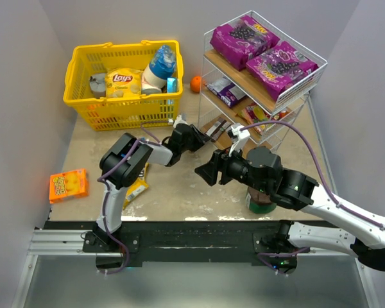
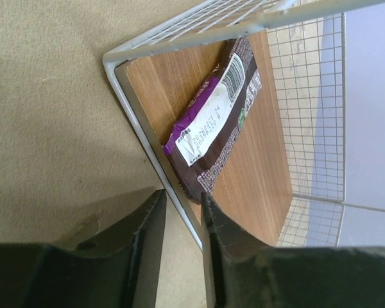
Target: Place and organize the candy bags onto the shelf
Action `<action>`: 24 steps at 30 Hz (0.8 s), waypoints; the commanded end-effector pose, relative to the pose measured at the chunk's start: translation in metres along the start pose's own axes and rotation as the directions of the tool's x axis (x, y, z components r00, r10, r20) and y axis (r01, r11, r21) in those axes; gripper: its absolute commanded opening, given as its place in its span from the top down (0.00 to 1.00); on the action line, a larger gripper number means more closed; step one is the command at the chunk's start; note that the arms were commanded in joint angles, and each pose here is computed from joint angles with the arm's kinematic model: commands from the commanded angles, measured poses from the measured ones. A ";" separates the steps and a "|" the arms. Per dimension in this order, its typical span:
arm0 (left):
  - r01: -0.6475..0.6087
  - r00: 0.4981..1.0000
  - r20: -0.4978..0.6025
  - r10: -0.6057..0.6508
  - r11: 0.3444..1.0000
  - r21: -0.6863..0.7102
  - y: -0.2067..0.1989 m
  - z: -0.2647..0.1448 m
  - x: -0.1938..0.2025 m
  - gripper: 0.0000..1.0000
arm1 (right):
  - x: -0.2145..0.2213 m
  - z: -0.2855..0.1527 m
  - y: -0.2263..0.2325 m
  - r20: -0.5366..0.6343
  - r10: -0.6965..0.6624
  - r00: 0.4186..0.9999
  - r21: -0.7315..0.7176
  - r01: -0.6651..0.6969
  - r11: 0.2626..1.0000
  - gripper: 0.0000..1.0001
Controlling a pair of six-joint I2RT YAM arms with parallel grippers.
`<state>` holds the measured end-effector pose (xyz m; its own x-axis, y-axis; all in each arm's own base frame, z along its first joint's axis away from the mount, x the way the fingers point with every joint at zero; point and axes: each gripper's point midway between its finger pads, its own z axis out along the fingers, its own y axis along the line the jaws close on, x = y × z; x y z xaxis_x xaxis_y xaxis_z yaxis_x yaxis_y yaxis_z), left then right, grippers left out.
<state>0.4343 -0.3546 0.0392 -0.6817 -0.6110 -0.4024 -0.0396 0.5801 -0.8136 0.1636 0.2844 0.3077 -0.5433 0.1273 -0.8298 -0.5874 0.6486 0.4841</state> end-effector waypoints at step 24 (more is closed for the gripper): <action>0.037 0.988 0.152 -0.032 0.999 -0.035 -0.010 0.012 -0.035 0.92 | -0.002 0.005 -0.001 0.022 0.011 1.000 0.006 -0.011 1.000 0.38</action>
<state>0.4639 -0.3538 0.0386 -0.6114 -0.6696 -0.4218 -0.0905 0.5886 -0.8033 0.1636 0.2842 0.3008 -0.5492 0.1170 -0.8274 -0.5834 0.6553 0.4799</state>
